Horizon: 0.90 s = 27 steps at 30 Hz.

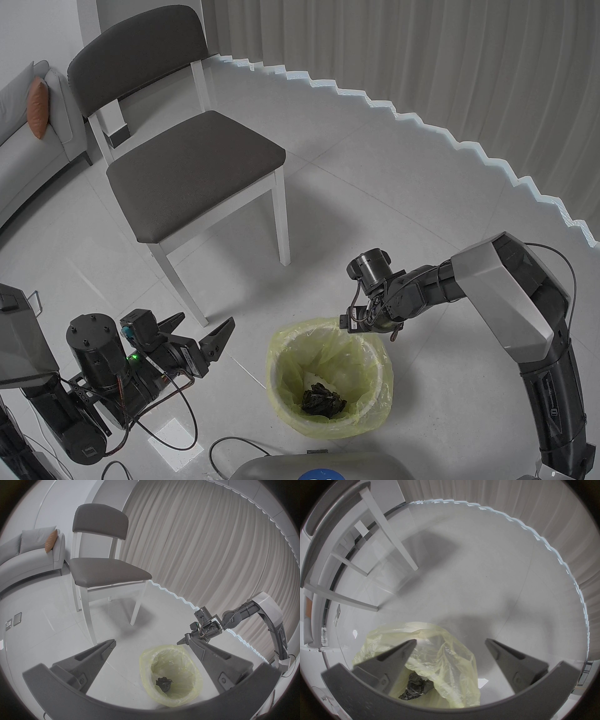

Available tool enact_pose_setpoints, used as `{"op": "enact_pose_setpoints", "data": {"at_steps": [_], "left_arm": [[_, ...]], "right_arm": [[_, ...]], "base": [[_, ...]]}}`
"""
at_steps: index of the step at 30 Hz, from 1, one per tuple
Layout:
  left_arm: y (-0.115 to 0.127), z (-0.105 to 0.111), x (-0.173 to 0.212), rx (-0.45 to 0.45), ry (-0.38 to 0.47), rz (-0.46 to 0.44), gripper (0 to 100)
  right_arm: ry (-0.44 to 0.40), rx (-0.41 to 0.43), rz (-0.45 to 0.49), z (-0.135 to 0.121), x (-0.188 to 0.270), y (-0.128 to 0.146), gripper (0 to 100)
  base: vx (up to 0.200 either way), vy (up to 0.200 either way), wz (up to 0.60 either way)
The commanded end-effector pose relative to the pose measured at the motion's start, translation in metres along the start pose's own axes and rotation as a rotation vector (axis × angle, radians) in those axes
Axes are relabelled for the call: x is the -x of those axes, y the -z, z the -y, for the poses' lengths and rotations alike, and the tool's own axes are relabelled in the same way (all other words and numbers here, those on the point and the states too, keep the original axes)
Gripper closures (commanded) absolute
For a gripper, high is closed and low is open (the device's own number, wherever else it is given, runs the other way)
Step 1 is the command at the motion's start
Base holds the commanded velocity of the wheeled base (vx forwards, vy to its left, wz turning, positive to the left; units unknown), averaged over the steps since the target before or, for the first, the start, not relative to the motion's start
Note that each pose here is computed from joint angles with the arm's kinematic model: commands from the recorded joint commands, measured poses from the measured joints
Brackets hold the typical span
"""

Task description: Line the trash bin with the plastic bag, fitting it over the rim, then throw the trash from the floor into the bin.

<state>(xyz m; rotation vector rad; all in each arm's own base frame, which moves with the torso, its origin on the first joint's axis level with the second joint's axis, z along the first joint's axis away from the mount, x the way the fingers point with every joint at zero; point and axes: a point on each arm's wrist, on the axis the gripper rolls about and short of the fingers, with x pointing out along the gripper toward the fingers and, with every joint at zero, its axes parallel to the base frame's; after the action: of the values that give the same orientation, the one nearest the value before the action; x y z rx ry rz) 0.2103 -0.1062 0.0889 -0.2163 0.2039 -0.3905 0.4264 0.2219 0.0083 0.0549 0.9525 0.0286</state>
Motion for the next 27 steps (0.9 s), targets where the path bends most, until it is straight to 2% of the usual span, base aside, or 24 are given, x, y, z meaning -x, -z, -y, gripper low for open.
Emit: {"op": "enact_pose_setpoints", "data": {"at_steps": [1, 14, 27], "left_arm": [[-0.004, 0.001, 0.002, 0.002, 0.006, 0.022, 0], [-0.004, 0.000, 0.001, 0.003, 0.002, 0.024, 0], [-0.004, 0.001, 0.001, 0.002, 0.005, 0.023, 0]], "right_arm": [[-0.001, 0.011, -0.010, -0.004, -0.003, 0.005, 0], [-0.001, 0.019, -0.021, -0.007, -0.009, 0.011, 0], [-0.004, -0.002, 0.007, 0.000, -0.001, 0.000, 0]], "base": [[0.000, 0.000, 0.00], [0.000, 0.000, 0.00], [0.000, 0.000, 0.00]]}}
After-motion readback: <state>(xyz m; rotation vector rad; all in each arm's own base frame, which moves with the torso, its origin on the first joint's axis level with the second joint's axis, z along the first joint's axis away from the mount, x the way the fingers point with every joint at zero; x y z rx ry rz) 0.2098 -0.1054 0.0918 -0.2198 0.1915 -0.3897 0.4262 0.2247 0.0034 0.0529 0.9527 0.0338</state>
